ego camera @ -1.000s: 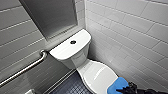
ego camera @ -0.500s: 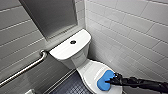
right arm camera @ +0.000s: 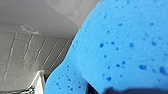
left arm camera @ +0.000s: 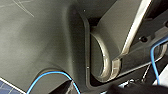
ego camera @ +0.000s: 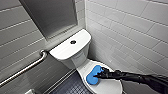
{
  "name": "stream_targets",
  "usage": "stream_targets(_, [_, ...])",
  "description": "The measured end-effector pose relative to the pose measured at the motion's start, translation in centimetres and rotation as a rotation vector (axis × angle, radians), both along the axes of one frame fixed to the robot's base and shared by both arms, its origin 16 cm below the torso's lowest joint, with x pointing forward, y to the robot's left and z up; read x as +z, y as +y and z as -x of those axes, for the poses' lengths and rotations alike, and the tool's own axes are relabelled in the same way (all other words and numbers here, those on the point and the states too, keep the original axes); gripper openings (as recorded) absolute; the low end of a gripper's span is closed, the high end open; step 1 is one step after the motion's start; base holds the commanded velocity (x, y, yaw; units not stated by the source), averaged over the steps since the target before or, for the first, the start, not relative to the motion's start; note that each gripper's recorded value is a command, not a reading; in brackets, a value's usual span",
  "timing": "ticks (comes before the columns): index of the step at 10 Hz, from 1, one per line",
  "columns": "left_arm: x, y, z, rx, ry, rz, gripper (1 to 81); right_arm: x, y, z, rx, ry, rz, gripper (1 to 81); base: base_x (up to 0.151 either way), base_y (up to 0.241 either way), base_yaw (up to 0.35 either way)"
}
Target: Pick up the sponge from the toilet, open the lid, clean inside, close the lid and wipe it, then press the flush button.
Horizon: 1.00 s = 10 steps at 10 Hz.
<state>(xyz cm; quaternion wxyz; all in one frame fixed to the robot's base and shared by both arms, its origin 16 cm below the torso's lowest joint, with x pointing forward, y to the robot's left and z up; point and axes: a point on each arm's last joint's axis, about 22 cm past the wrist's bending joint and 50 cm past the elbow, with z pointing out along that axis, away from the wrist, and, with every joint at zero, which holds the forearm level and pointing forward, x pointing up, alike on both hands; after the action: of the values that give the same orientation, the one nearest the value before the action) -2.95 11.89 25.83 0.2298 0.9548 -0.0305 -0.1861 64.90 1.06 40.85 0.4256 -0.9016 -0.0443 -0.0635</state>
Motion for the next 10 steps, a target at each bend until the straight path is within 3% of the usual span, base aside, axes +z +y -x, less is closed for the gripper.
stream_targets(3, [0.0, 0.0, 0.0, 0.000, 0.001, 0.000, 81.1, -2.4, 1.9, -1.2, -0.020, 0.004, 0.049, 1.0, 0.000, 0.000, 0.000])
stream_targets(7, [0.0, 0.0, 0.0, 0.000, 0.001, 0.000, 81.1, -4.1, 5.5, -1.9, -0.058, -0.027, 0.054, 1.0, 0.000, 0.000, 0.000])
stream_targets(10, [0.0, 0.0, 0.0, 0.000, 0.000, 0.000, 81.1, -7.3, 5.6, 3.4, -0.069, 0.038, 0.057, 1.0, 0.000, 0.000, 0.000])
